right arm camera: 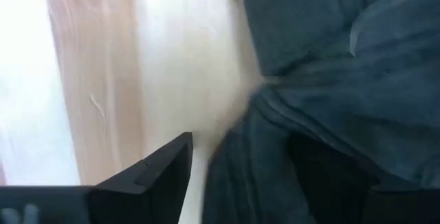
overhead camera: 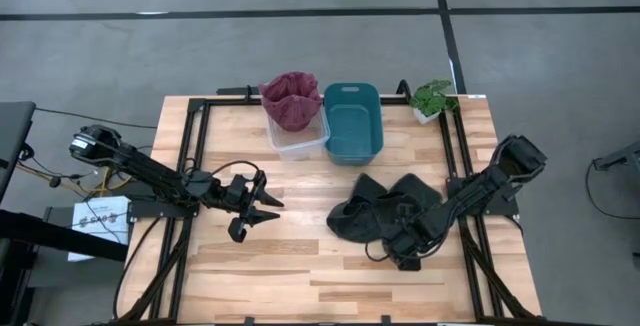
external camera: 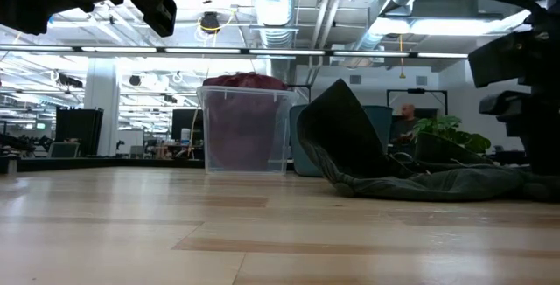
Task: Pick & Place hat
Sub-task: Put the right black cap into the blue bin
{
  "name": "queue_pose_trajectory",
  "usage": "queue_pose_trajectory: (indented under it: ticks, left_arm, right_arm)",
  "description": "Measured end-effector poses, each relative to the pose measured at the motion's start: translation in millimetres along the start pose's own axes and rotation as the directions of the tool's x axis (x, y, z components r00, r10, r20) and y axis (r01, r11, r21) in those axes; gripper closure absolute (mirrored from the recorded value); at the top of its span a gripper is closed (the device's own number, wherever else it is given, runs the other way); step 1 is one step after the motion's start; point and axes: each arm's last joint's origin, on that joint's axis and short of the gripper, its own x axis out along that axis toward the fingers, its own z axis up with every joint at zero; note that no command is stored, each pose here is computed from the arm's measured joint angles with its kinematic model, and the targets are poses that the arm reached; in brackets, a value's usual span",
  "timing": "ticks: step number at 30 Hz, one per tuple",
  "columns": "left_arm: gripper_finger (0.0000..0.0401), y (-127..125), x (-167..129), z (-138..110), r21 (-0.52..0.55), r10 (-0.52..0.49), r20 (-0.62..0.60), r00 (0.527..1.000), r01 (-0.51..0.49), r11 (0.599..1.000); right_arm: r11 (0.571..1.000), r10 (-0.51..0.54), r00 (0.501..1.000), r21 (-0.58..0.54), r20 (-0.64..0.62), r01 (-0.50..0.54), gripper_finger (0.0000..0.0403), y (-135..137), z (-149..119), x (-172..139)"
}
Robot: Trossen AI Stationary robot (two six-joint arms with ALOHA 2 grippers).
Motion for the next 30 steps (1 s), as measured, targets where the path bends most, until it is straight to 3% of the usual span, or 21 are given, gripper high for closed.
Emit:
queue_pose_trajectory:
  ticks: [6, 11, 21, 30]
  left_arm:
    - [0.0266, -0.1, 0.0, 0.0, -0.002, 0.0, 0.0, 1.0, 0.0, 1.0]
    - [0.0266, -0.1, 0.0, 0.0, -0.003, 0.0, 0.0, 1.0, 0.0, 1.0]
    - [0.0266, -0.1, 0.0, -0.1, -0.003, 0.0, -0.001, 1.0, 0.0, 1.0]
    - [0.0266, -0.1, 0.0, -0.1, -0.003, 0.0, -0.001, 1.0, 0.0, 1.0]
  right_arm:
    - [1.0, -0.011, 1.0, 0.004, -0.011, 0.011, 0.0177, 1.5, 2.5, 7.9]
    - [0.999, -0.023, 0.999, 0.032, -0.033, 0.024, 0.0212, 0.1, 2.5, 11.1]
    - [0.996, -0.03, 0.999, 0.085, -0.032, 0.032, 0.0388, -6.2, -1.9, 0.1]
    - [0.979, -0.103, 0.993, 0.17, -0.063, 0.113, 0.0396, -15.0, -10.9, -18.1]
